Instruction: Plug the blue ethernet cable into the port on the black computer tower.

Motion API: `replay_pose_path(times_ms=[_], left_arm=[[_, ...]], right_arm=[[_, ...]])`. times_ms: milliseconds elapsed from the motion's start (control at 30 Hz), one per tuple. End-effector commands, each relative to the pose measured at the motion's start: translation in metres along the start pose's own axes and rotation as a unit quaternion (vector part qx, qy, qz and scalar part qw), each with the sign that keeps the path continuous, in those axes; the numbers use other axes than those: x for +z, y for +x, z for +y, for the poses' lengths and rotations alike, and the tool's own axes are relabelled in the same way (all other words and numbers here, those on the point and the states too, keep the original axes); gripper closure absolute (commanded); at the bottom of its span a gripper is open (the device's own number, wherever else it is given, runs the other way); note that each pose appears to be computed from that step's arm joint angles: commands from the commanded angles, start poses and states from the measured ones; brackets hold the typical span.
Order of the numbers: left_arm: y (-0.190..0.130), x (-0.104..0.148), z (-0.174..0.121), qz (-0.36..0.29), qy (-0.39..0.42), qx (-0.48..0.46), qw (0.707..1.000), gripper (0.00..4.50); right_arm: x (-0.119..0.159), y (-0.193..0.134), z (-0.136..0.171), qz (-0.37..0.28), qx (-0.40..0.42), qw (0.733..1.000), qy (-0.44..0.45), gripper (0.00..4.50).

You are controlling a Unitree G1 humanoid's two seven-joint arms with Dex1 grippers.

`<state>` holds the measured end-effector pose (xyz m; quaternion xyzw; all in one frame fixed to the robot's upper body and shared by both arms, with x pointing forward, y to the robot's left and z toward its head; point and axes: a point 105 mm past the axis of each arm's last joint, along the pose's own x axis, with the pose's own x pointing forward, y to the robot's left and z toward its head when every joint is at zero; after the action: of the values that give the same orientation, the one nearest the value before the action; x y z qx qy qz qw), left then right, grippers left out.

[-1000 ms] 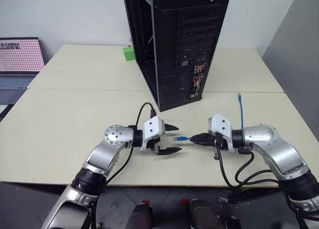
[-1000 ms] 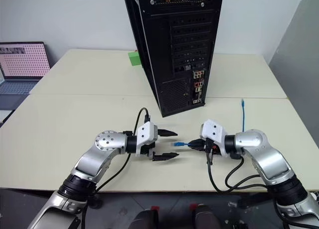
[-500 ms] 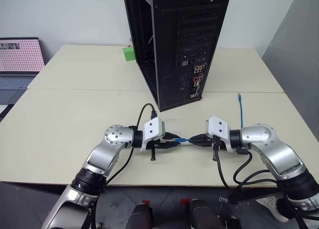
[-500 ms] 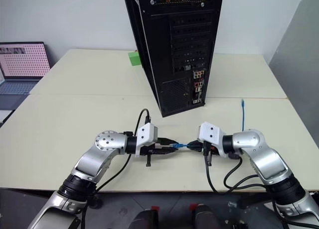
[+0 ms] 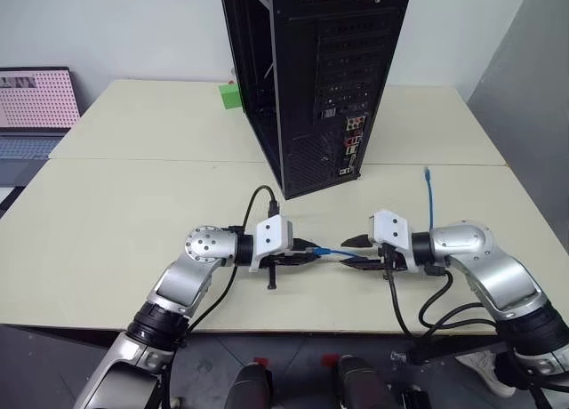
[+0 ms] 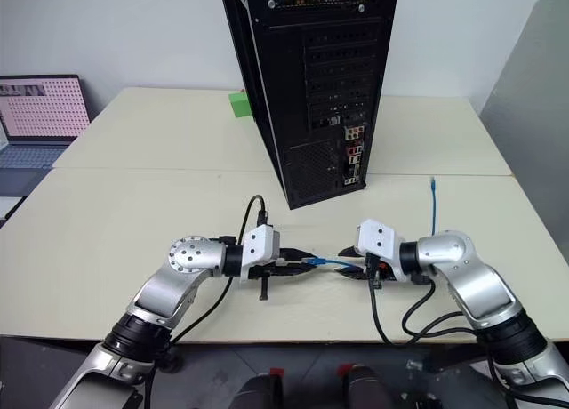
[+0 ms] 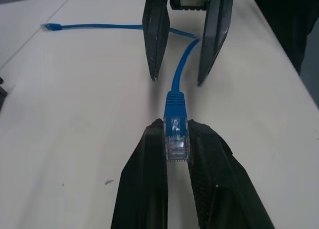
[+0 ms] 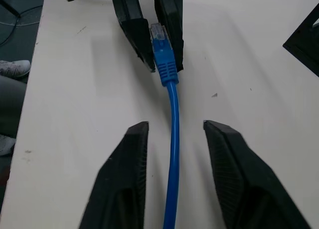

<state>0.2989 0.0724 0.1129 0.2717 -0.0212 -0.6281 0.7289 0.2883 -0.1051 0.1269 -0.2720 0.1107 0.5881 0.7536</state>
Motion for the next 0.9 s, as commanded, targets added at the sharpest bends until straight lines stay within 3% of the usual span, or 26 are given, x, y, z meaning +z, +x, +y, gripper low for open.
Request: replay_pose_path(times_ms=[33,133,367,533,900], left_arm=[[-0.006,0.007,0.008,-0.01,0.091,0.027,0.995,4.2],[-0.01,0.018,0.017,-0.028,0.19,0.07,0.979,4.2],[-0.019,0.032,0.0,-0.086,0.387,0.068,0.916,4.2],[-0.021,0.037,0.0,-0.106,0.44,0.09,0.887,4.2],[-0.02,0.037,0.004,-0.101,0.468,0.104,0.872,4.2]], right_arm=[[0.006,-0.017,-0.007,-0.02,-0.022,0.999,0.032,1.7],[0.009,-0.02,-0.002,-0.052,-0.017,0.994,0.092,1.04],[0.025,-0.019,0.004,-0.12,-0.006,0.975,0.188,1.01],[0.033,-0.013,0.002,-0.139,-0.008,0.969,0.205,1.01],[0.05,-0.001,0.01,-0.17,0.035,0.957,0.234,1.01]])
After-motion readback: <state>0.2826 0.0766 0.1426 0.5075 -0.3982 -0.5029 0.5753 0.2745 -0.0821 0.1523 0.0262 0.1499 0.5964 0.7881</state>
